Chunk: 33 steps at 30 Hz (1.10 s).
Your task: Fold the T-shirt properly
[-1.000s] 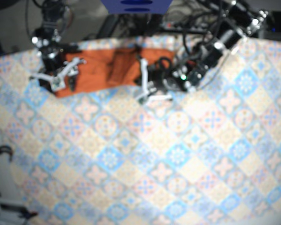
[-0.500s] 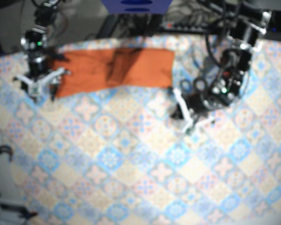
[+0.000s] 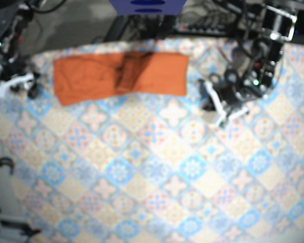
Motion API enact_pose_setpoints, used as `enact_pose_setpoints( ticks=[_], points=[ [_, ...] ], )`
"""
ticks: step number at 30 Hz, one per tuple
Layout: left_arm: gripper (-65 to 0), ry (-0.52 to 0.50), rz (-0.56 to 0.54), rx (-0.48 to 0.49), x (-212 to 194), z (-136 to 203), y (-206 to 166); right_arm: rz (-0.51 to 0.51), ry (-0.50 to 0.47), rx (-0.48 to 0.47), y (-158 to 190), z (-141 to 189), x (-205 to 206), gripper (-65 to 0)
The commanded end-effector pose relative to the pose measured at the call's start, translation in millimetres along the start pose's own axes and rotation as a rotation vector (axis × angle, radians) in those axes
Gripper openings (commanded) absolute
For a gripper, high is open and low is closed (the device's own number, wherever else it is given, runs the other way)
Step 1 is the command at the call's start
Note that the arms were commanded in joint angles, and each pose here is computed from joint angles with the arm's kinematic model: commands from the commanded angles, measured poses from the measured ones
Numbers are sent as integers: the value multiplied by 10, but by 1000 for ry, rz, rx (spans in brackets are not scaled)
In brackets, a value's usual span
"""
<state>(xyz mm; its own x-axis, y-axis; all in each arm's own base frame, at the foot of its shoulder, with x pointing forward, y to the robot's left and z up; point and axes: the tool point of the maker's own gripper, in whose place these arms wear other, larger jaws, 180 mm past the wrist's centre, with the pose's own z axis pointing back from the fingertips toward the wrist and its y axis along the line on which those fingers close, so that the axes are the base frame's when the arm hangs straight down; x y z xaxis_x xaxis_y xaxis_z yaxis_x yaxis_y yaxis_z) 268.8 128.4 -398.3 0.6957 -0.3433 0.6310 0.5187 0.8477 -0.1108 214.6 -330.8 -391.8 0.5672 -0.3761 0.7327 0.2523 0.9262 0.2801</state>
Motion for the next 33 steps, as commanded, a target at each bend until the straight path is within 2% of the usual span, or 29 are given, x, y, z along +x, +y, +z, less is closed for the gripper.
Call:
enact_pose_setpoints(
  ticks=[1, 5, 7, 9, 13, 16, 22, 25, 33],
  points=[
    [-650, -35, -11, 13, 108, 53, 57, 1, -29, 26, -2, 9, 172, -169],
    [-650, -18, -3, 7, 19, 50, 22, -125, 93, 111, -112, 5, -16, -168],
    [-650, -15, -2, 4, 4, 48, 12, -187, 123, 147, -174, 3, -44, -166],
    [-650, -4, 4, 0, -59, 49, -10, -206, 175, 178, -156, -65, -76, -162],
    [-650, 2, 6, -3, -88, 47, -26, -189, 284, 198, -126, -163, -225, -152],
    [-650, 9, 10, -4, -123, 49, -35, -163, 327, 225, -20, -248, -276, -151],
    [-579, 20, 18, -9, -195, 54, -60, -116, 387, 288, 254, -368, -404, -151],
    [-576, 21, 19, -10, -202, 54, -63, -90, 425, 320, 344, -376, -538, -152],
    [-575, 21, 19, -10, -202, 54, -63, -130, 477, 306, 278, -353, -770, -154]
  ],
)
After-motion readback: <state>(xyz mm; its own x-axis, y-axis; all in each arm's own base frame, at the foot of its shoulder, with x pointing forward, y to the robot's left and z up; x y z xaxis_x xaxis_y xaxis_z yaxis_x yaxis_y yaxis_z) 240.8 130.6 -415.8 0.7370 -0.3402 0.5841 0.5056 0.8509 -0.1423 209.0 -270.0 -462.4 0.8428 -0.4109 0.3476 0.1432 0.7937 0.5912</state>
